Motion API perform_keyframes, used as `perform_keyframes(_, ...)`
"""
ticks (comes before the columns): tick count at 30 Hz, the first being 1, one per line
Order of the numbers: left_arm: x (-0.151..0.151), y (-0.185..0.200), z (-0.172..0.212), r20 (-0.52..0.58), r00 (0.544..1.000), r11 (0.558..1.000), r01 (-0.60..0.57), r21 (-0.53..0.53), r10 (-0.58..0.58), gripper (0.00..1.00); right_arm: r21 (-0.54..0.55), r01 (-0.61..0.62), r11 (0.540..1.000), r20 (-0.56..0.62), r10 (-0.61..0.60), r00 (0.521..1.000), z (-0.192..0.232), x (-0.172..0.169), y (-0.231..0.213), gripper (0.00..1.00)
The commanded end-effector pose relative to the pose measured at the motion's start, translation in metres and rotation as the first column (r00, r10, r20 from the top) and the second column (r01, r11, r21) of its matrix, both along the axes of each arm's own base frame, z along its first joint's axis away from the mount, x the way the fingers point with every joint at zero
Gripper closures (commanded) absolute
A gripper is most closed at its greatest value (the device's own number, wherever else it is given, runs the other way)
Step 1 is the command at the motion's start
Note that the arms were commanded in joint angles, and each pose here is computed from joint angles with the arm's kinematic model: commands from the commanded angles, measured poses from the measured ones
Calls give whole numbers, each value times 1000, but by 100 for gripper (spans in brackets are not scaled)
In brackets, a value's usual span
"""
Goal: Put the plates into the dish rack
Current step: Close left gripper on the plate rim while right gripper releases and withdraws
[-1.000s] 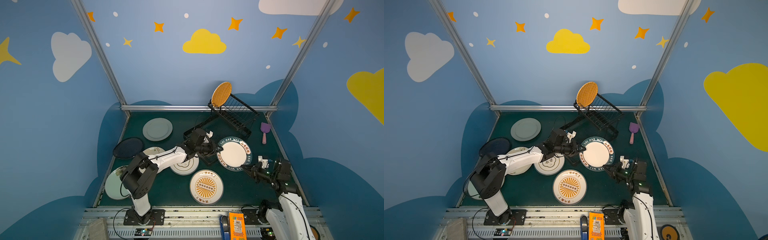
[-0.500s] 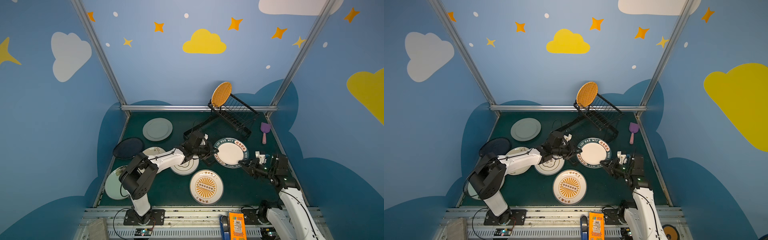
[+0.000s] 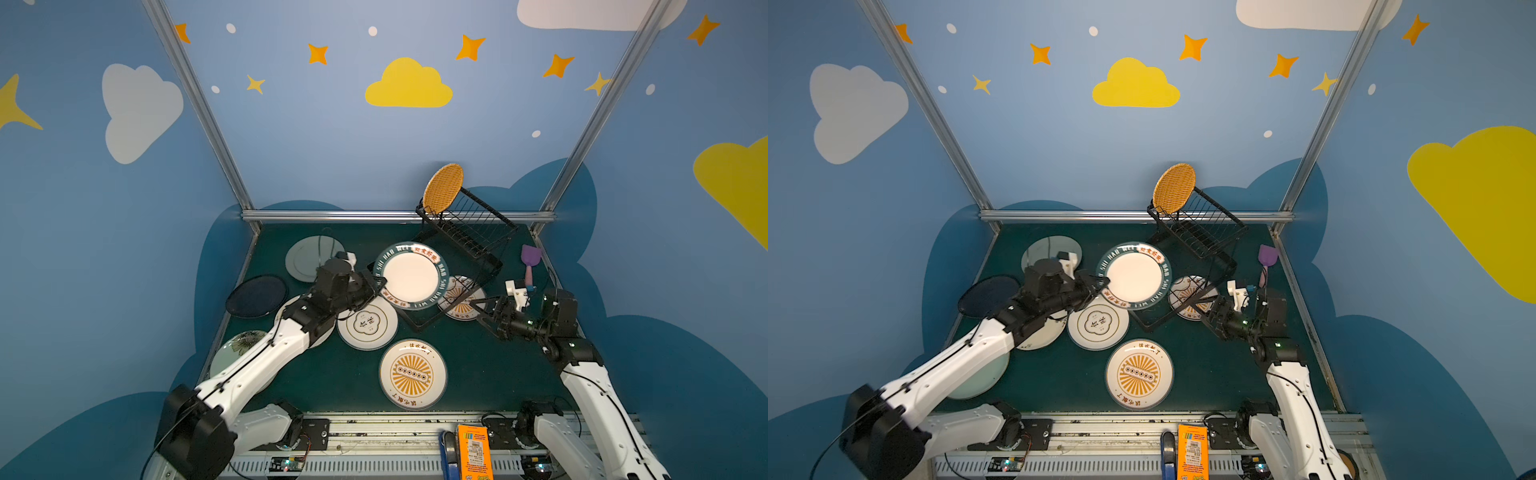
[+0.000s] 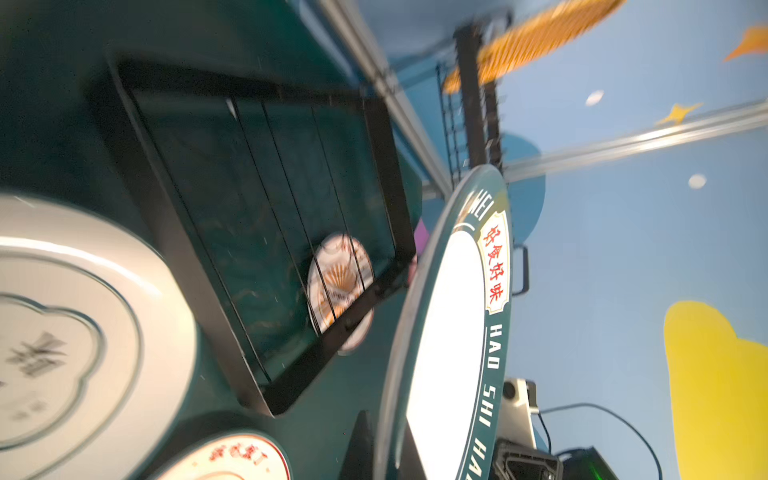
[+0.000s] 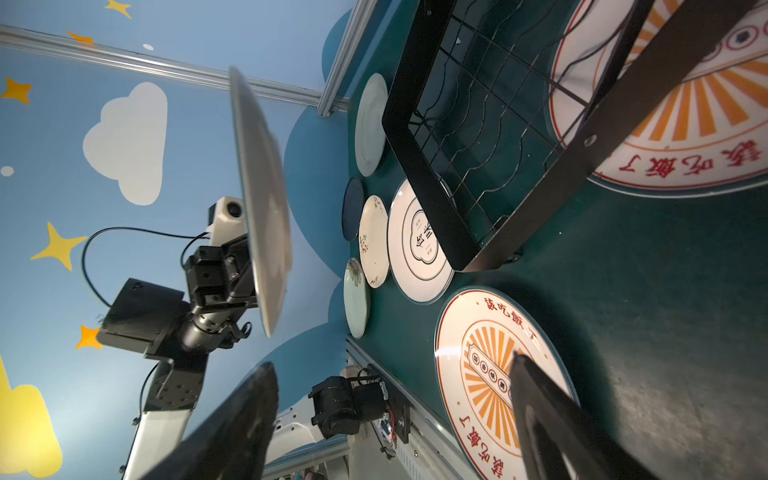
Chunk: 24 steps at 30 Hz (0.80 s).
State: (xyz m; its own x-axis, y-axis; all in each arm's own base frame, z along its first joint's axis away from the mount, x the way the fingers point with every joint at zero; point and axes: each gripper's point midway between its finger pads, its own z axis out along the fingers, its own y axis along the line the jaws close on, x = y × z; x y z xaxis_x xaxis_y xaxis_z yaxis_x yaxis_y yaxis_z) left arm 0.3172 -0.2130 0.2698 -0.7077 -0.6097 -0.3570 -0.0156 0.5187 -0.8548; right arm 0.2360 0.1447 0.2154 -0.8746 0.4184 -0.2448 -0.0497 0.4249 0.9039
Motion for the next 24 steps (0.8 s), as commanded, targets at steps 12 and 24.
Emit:
perform_keyframes(12,49,48,192,637,770,834,-350,427,-3,96,-1,-81,997,23,81,996,-8,15,23,15)
perform_keyframes(24,124,-38,253,793,568,615,-551,564,-219,96,-17,-125,992,-6,125,992,-23,1,34,14)
